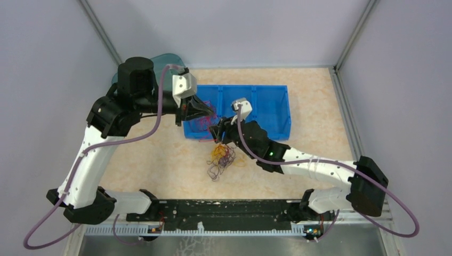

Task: Untangle the cables
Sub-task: Untie the cable.

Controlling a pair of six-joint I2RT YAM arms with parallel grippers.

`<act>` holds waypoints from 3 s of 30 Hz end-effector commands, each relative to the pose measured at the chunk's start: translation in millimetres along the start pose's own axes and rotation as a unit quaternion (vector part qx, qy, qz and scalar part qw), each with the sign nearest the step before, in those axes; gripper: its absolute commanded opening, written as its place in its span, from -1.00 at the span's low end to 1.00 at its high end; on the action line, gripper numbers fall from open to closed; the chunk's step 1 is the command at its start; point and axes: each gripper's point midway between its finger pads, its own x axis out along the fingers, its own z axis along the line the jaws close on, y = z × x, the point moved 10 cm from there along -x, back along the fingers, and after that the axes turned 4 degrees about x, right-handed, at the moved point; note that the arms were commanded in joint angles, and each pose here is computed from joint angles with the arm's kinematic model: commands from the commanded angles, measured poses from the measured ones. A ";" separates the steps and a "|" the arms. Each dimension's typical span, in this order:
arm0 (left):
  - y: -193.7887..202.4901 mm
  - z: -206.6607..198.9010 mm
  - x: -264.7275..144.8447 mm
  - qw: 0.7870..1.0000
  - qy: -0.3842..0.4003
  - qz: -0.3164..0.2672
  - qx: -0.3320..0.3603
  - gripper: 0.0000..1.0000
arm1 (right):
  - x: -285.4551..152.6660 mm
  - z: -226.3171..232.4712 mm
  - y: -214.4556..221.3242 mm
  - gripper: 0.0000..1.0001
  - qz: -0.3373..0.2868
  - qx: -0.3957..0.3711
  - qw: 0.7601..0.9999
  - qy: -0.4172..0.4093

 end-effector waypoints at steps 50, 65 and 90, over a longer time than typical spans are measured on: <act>-175.5 -3.8 -114.9 0.796 -0.321 -0.378 0.346 -0.99 | -51.4 -68.4 108.6 0.14 0.028 0.101 0.993 0.046; -214.3 -8.2 -149.1 0.681 -0.397 -0.449 0.421 -1.00 | -79.4 -86.5 110.5 0.11 0.028 0.104 0.991 0.077; -280.7 -46.2 -232.0 0.300 -0.561 -0.444 0.631 -1.00 | -99.6 -106.4 126.6 0.12 0.044 0.113 0.986 0.114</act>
